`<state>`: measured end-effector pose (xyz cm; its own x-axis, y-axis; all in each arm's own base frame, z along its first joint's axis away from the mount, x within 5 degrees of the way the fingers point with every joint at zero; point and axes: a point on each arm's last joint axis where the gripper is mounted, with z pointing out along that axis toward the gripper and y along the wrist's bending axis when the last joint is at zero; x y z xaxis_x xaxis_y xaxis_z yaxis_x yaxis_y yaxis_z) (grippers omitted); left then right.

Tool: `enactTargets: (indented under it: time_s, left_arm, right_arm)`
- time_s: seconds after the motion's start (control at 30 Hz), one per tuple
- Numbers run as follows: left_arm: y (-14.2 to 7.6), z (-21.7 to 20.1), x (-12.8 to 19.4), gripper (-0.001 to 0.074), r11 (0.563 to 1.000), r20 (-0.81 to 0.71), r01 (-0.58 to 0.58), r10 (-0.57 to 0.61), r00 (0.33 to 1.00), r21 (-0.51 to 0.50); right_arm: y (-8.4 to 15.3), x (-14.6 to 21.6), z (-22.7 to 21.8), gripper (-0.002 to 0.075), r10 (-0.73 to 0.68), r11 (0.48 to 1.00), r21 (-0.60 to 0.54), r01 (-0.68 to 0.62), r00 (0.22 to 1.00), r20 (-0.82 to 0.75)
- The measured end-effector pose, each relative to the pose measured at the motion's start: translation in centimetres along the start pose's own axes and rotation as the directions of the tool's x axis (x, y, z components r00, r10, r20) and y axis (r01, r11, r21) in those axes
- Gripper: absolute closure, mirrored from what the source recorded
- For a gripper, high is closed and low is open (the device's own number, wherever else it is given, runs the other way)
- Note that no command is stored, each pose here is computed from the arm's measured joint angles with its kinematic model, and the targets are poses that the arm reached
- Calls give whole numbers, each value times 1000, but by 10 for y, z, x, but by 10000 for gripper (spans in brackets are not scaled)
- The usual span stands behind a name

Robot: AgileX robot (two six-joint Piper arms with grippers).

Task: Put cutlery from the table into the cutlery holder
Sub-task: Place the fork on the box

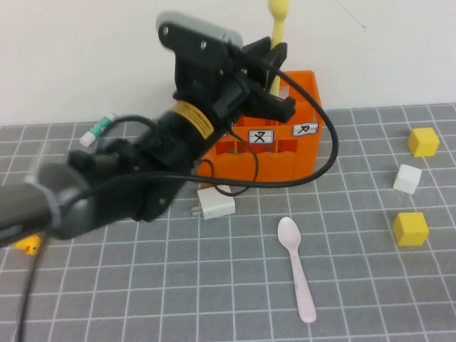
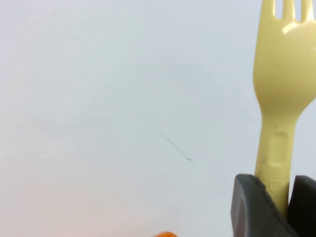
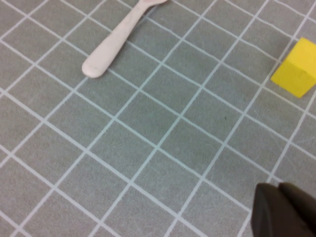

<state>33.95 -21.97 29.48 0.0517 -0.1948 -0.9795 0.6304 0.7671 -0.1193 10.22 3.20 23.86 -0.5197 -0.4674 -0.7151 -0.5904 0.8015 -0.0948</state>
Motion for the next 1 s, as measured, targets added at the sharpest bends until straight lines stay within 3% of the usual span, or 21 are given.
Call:
enactTargets:
  time_s: [0.23, 0.67, 0.9, 1.0]
  left_arm:
    - [25, 10, 43, 612, 980, 121, 118, -99, 988, -162]
    - [32, 12, 74, 608, 976, 37, 83, -77, 996, -203]
    - [27, 13, 76, 450, 988, -2, 23, -24, 1000, -151]
    - [26, 13, 75, 425, 988, -30, 20, -25, 999, -153]
  right_arm:
    - [0, 0, 0, 729, 0, 1000, 0, 0, 1000, 0]
    - [0, 0, 0, 729, 0, 1000, 0, 0, 1000, 0]
    - [0, 0, 0, 729, 0, 1000, -3, 0, 1000, -2]
    - [0, 0, 0, 729, 0, 1000, -3, 0, 1000, -2]
